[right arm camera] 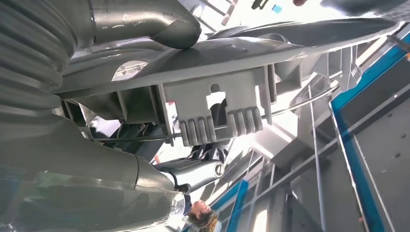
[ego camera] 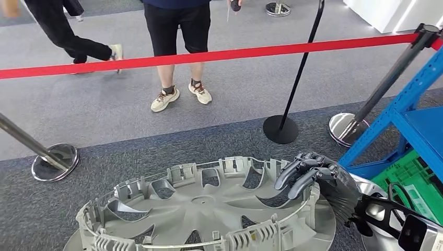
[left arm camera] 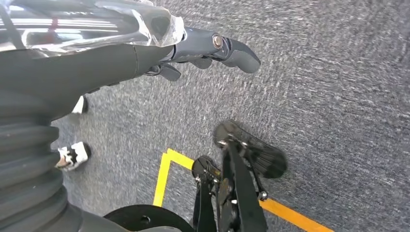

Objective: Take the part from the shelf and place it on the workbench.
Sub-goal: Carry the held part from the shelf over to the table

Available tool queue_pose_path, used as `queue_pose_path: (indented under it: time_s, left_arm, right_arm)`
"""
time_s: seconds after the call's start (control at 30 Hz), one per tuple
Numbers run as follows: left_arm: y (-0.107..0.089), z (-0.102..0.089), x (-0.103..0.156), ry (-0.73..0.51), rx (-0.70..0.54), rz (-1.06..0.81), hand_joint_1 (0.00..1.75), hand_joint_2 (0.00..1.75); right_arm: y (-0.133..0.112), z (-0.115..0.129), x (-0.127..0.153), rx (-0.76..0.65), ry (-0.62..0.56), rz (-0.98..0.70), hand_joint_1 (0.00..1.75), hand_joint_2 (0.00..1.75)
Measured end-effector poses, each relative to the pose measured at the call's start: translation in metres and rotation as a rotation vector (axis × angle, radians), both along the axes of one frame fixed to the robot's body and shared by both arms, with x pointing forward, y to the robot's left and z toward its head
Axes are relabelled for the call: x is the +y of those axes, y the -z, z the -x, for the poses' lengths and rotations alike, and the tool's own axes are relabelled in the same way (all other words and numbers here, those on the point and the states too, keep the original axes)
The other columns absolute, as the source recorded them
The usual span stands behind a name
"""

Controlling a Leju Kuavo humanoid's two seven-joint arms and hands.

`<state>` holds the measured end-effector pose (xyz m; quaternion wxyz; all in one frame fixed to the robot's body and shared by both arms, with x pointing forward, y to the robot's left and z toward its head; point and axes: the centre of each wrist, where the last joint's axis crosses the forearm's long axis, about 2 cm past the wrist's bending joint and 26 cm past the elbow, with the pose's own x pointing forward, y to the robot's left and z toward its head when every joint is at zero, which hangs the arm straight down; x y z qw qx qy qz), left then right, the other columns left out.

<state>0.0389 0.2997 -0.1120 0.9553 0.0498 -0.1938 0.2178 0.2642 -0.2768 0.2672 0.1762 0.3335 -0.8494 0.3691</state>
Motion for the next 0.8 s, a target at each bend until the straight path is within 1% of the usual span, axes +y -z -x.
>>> queue_pose_path:
  time_s: [0.17,0.43,0.67,0.8]
  left_arm:
    - [0.0,0.0,-0.002,0.007,0.0,0.005,0.0,1.75]
    - [0.0,-0.003,-0.002,0.005,0.01,0.008,0.0,1.75]
    - [-0.001,-0.006,-0.002,0.048,0.017,0.032,0.0,1.75]
    - [-0.001,-0.007,0.004,0.054,0.016,0.029,0.0,1.75]
  right_arm:
    - [-0.001,-0.001,0.002,-0.002,-0.003,0.004,1.75,1.75]
    - [-0.005,-0.009,0.008,0.005,-0.015,0.001,1.75,1.75]
    - [0.011,-0.012,0.019,0.067,0.017,0.009,1.75,1.75]
    - [0.012,-0.017,0.02,0.076,0.019,0.001,1.75,1.75]
